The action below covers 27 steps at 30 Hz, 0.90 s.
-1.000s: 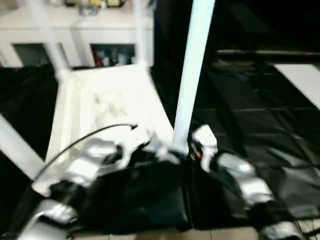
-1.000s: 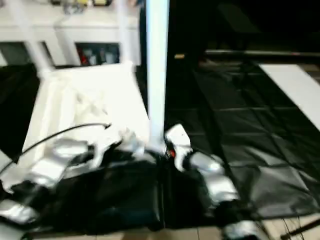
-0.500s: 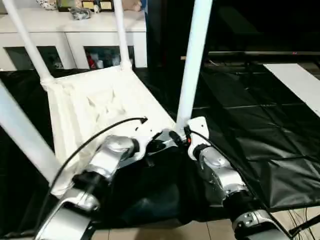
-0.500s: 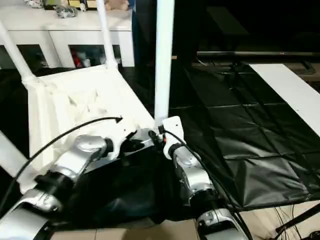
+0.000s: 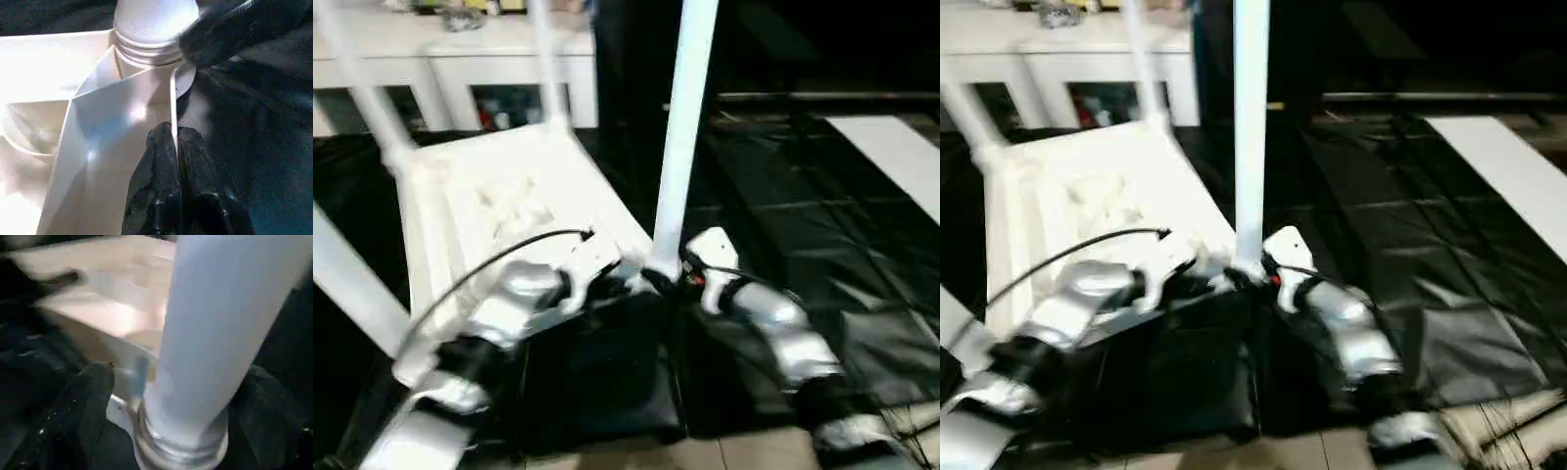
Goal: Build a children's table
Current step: Rotate leg to tighten
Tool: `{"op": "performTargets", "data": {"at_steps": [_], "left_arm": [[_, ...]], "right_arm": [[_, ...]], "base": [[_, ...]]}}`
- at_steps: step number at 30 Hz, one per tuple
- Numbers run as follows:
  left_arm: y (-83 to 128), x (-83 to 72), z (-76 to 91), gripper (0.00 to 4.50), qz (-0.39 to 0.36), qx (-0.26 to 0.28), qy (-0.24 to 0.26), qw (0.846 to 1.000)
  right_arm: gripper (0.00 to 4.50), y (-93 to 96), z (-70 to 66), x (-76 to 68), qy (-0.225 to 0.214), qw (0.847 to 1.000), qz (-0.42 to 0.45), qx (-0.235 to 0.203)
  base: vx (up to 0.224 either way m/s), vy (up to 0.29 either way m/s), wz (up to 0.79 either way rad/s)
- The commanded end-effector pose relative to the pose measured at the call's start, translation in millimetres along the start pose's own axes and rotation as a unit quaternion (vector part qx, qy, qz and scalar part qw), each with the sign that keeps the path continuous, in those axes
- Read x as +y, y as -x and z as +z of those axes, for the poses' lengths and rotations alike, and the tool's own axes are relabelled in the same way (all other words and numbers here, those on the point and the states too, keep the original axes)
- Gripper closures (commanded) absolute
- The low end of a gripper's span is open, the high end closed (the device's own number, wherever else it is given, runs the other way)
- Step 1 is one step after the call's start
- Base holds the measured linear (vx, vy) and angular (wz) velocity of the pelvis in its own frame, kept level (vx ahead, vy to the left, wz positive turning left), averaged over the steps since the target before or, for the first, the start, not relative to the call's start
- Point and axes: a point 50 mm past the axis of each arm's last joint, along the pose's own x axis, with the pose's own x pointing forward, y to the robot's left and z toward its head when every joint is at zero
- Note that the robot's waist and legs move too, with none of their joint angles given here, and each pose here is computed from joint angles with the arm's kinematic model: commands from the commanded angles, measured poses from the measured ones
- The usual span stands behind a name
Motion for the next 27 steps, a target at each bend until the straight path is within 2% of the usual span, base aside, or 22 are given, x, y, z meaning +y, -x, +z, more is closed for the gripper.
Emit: {"op": "performTargets", "data": {"at_steps": [1, 6, 9, 20, 22, 25, 27], "left_arm": [[-2.3, -17.6, -9.5, 4.5, -0.081, 0.011, -0.004, 0.997], [15.9, -26.0, -7.7, 4.5, -0.146, 0.007, -0.001, 0.989], [20.5, -25.4, -9.6, 4.5, -0.151, 0.014, -0.002, 0.988], [22.3, -26.6, -7.9, 4.5, -0.157, 0.01, 0.005, 0.987], [22.3, -26.5, -7.8, 4.5, -0.158, 0.01, 0.005, 0.987], [22.7, -26.4, -8.5, 4.5, -0.158, 0.013, 0.006, 0.987], [22.9, -26.4, -8.9, 4.5, -0.158, 0.014, 0.006, 0.987]], "right_arm": [[0.64, 6.9, 4.5, 4.8, 0.006, 0.998, 0.062, -0.008], [0.64, 26.2, -0.9, 8.1, 0.024, 0.989, 0.142, 0.032], [0.64, 29.3, -5.8, 8.5, 0.04, 0.985, 0.156, 0.054], [0.64, 24.7, -2.1, 8.5, 0.022, 0.986, 0.158, 0.041], [0.9, 24.6, -2.3, 8.2, 0.017, 0.986, 0.158, 0.041], [1.03, 25.7, -3.9, 8.7, 0.013, 0.985, 0.165, 0.047], [1.32, 26.3, -4.9, 8.7, 0.013, 0.985, 0.166, 0.049]], "base": [[0.062, -0.05, 0.09], [0.085, -0.041, 0.09], [0.05, -0.02, 0.02], [0.0, 0.0, 0.0], [0.0, 0.0, 0.0], [0.0, 0.0, 0.0], [0.0, 0.0, 0.0]]}}
